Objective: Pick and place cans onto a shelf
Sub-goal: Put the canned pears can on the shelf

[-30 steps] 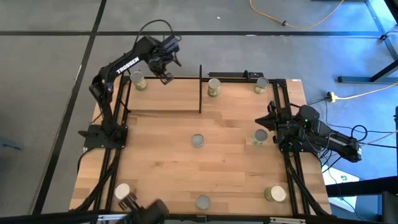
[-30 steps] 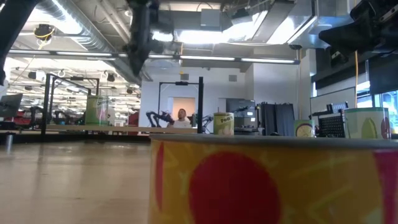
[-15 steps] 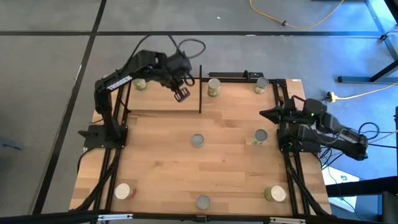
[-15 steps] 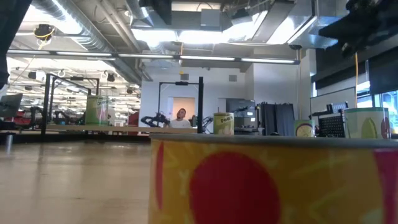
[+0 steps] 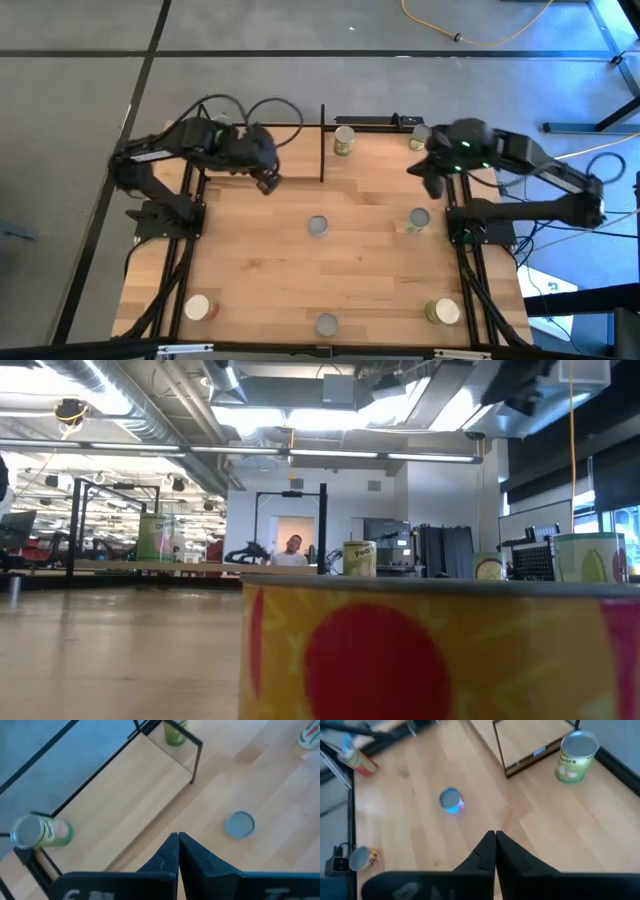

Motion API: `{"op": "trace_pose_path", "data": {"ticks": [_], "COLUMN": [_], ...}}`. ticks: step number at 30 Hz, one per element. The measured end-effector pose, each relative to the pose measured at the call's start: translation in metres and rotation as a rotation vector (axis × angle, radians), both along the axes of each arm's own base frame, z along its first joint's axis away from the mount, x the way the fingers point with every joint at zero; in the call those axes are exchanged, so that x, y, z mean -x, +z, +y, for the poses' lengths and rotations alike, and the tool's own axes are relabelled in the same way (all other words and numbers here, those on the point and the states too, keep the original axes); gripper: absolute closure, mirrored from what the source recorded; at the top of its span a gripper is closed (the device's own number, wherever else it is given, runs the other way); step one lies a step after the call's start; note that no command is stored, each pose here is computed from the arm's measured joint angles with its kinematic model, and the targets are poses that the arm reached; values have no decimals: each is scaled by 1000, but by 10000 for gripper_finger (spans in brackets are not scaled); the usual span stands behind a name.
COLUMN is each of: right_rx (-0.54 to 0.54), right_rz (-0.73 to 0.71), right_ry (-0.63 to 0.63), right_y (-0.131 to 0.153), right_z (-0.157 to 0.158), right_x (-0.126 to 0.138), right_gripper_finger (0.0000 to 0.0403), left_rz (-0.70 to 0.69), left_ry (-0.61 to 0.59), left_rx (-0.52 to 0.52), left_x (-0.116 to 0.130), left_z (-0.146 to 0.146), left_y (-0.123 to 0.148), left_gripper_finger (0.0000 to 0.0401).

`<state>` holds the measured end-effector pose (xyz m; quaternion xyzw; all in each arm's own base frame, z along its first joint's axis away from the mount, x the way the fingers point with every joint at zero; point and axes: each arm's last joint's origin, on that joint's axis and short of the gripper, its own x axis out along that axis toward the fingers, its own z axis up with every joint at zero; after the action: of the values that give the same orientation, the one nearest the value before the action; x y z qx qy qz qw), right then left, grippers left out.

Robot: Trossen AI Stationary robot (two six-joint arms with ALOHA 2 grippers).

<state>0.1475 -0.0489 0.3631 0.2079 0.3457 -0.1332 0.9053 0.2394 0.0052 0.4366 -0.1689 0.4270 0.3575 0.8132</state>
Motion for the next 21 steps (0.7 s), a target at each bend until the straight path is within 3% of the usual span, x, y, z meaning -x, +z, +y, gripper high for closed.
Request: {"op": "trace_pose_path", "data": {"ticks": [9,15,21], "right_rx": [40,46,-43], "right_rz": [85,180,273], "right_ry": [79,69,-11], "right_y": [14,-1,-25], "right_z": [-27,-45,-69], "right_x": [-74,-121,-157], "right_gripper_finger": [378,376,376], "left_rz": [-11,-46,-113], "left_ry": [-3,-14,-22], "left_rx": [8,19,14], "left_x": [44,67,90], "left_z": [-18,-19,-17], "left_y": [-16,-15,-6], "left_gripper_finger": [401,401,401]}}
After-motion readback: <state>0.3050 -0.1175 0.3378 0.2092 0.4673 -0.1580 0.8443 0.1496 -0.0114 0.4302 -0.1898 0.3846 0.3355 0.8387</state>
